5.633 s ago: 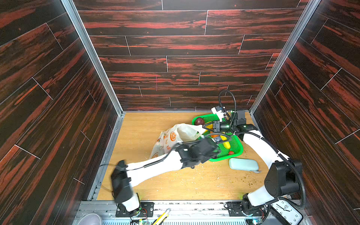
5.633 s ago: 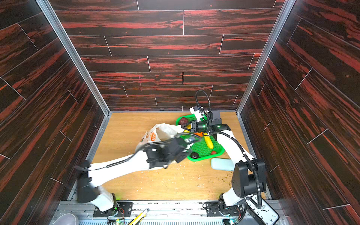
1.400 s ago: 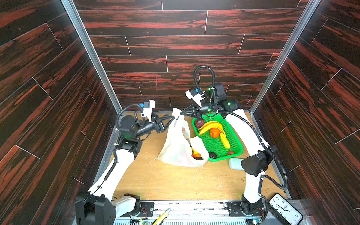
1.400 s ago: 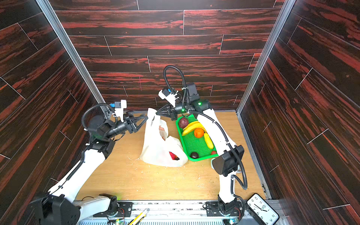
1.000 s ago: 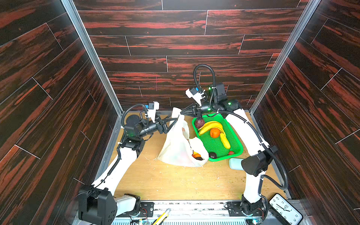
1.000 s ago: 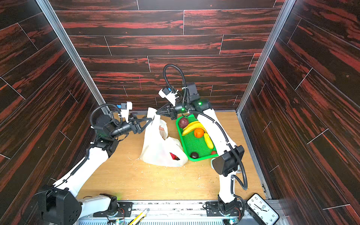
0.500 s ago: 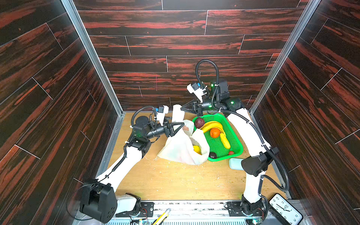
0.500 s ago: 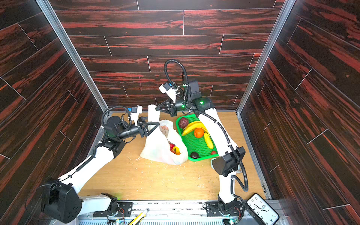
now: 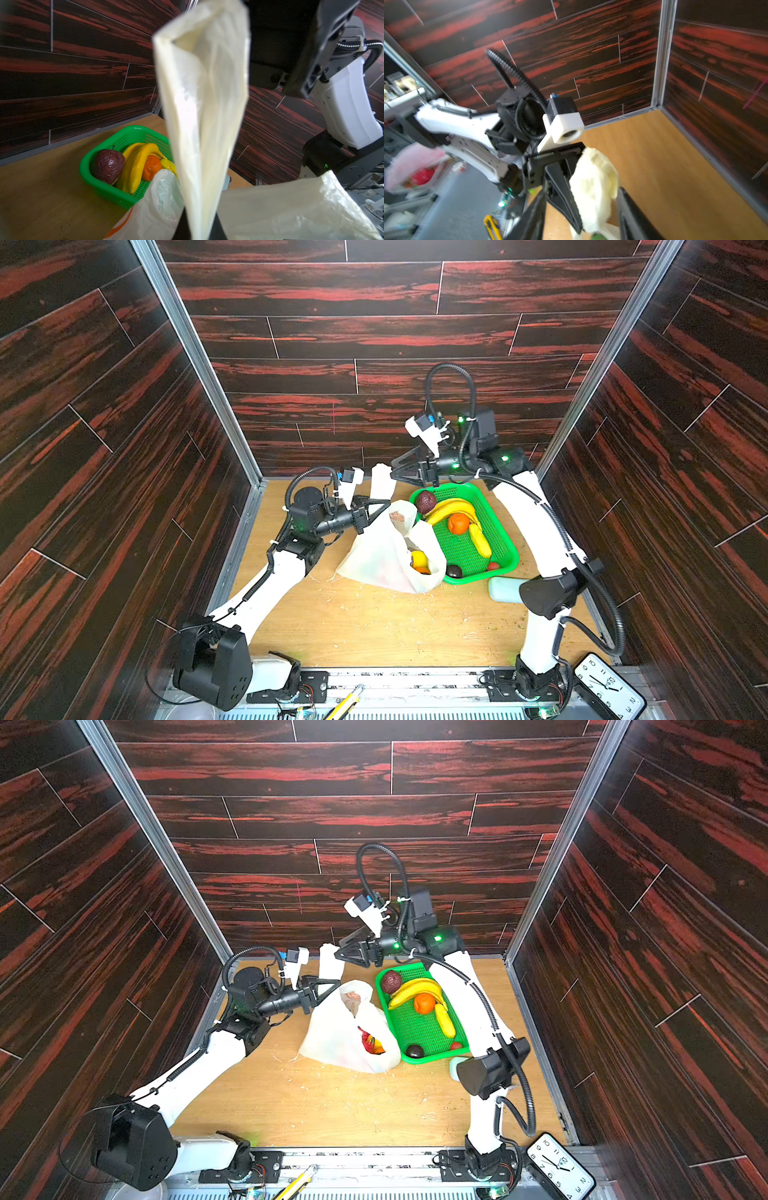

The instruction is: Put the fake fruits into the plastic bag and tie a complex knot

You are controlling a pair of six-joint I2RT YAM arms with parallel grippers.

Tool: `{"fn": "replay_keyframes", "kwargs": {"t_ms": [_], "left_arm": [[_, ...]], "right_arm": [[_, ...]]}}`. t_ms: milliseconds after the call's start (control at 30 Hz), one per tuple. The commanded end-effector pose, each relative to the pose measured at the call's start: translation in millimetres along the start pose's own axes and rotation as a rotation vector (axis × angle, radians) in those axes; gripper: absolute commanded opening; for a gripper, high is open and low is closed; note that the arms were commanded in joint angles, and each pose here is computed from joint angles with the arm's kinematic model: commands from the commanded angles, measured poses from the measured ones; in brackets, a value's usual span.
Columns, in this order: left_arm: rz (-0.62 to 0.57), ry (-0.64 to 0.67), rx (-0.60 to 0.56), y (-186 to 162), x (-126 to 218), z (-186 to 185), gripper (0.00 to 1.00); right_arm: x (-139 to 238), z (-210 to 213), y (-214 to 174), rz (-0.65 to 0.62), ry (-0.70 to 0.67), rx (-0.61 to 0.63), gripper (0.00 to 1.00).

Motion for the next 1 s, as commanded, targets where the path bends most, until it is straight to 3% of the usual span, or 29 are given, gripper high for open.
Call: {"fn": "replay_keyframes", "kwargs": {"t_ms": [0, 467, 567, 733, 833, 967], "left_arm": [[-0.007, -0.073, -0.067, 12.3, 4.3, -24.6, 0.09], [-0.009, -0.104, -0.095, 10.8, 9.1, -33.9, 0.1], [-0.01, -0.107, -0.098, 11.4, 9.1, -34.5, 0.1], [-0.012, -0.108, -0.1, 11.4, 9.3, -34.8, 0.1], [-0.013, -0.106, -0.1, 11.1, 9.6, -34.8, 0.1], [-0.01, -0.078, -0.107, 9.1, 11.1, -32.6, 0.14]], "right_arm": [[14.4, 20.7, 10.5, -0.035, 0.049, 0.065, 0.7], [-28.5, 15.4, -0.6, -0.049, 0.193, 0.009, 0.72], [-36.5, 15.7, -1.1, -0.042, 0.201, 0.002, 0.68], [-41.4, 12.2, -1.8, -0.038, 0.205, -0.017, 0.5], [-40.6, 10.7, 1.6, -0.04, 0.186, -0.013, 0.24], [-36.1, 8.9, 8.7, -0.036, 0.124, 0.01, 0.03]]}}
Point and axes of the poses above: each gripper's point midway between its finger pads, its own x axis back along the fingers, its own z axis along the line the jaws close on, y = z × x, the point moved 4 cm from there along x, back along the fingers, and after that the axes turned 7 degrees about x, right-handed, at the moved point
